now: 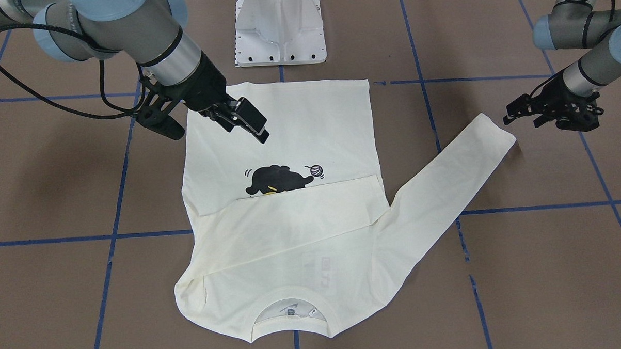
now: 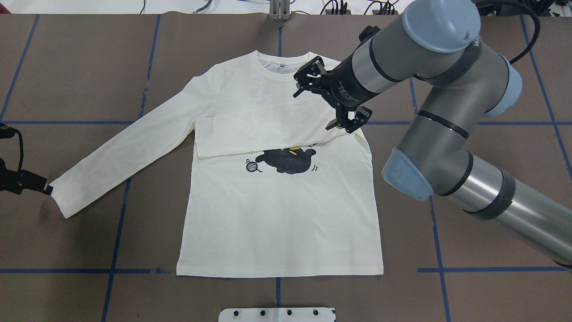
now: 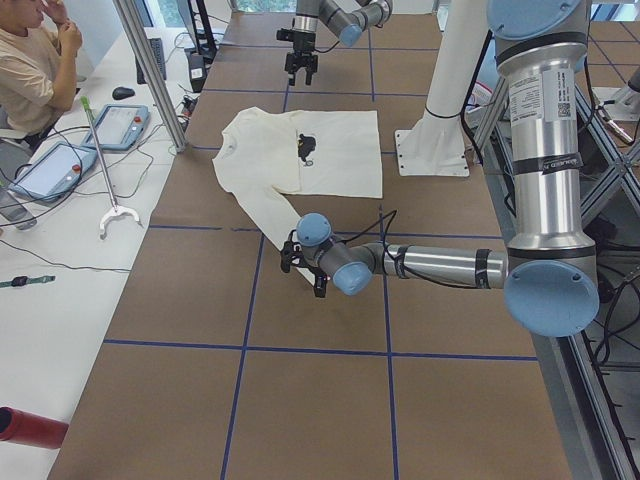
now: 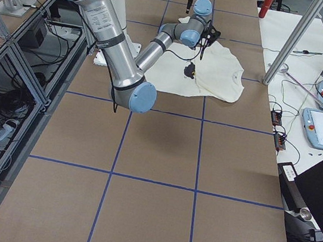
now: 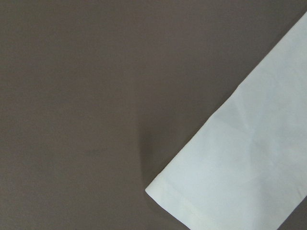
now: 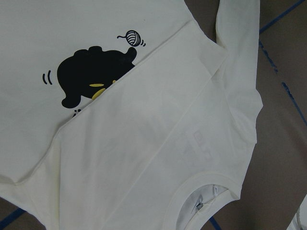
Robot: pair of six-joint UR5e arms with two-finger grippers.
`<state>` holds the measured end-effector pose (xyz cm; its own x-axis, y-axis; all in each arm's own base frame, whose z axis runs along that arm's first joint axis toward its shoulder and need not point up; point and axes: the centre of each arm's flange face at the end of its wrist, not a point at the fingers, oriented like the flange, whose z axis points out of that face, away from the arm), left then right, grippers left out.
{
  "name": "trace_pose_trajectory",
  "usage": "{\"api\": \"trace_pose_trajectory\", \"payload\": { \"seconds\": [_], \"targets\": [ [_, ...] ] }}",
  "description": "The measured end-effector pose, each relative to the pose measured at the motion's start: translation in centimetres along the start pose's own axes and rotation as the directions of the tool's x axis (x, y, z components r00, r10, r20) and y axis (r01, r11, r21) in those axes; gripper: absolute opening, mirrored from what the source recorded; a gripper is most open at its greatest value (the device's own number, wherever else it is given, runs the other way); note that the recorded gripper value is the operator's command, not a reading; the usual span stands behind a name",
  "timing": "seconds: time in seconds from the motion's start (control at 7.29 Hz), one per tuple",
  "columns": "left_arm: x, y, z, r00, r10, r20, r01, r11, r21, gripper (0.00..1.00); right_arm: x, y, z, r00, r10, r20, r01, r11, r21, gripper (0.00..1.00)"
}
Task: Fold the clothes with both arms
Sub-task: 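Move the left gripper to the other sleeve cuff and grasp it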
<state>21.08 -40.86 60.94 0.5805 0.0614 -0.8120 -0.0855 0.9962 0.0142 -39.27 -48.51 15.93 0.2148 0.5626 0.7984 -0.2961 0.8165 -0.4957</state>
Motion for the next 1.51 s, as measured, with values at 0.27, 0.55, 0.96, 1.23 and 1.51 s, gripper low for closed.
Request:
{"api": "trace_pose_trajectory", "payload": {
  "seconds": [0.27, 0.55, 0.96, 1.23, 1.51],
  "targets": [
    [0.3, 0.1, 0.9, 1.0, 0.002, 0.025, -0.002, 1.0, 0.004, 0.74, 1.2, -0.6, -0.3, 1.0, -0.002, -0.01, 0.002, 1.0, 0.0, 1.0],
    [0.3, -0.5, 1.4, 0.999, 0.007, 0.054, -0.009, 1.0, 0.027, 0.73, 1.5, -0.4, 0.0, 1.0, -0.003, -0.015, 0.003, 1.0, 0.0, 1.0],
    [-0.3, -1.4, 2.2, 0.997, 0.015, 0.075, -0.019, 0.999, 0.051, 0.7, 2.2, -0.2, 0.8, 1.0, -0.004, -0.028, 0.004, 1.0, 0.0, 1.0],
    [-0.2, -1.8, 2.5, 0.998, 0.022, 0.067, -0.025, 0.998, 0.055, 0.64, 2.2, 0.0, 0.9, 1.0, -0.006, -0.028, 0.006, 1.0, -0.001, 1.0],
    [0.0, -1.8, 2.6, 0.998, 0.023, 0.06, -0.027, 0.998, 0.054, 0.27, 2.3, 0.1, 1.0, 1.0, -0.007, -0.029, 0.007, 1.0, -0.003, 1.0]
  ]
}}
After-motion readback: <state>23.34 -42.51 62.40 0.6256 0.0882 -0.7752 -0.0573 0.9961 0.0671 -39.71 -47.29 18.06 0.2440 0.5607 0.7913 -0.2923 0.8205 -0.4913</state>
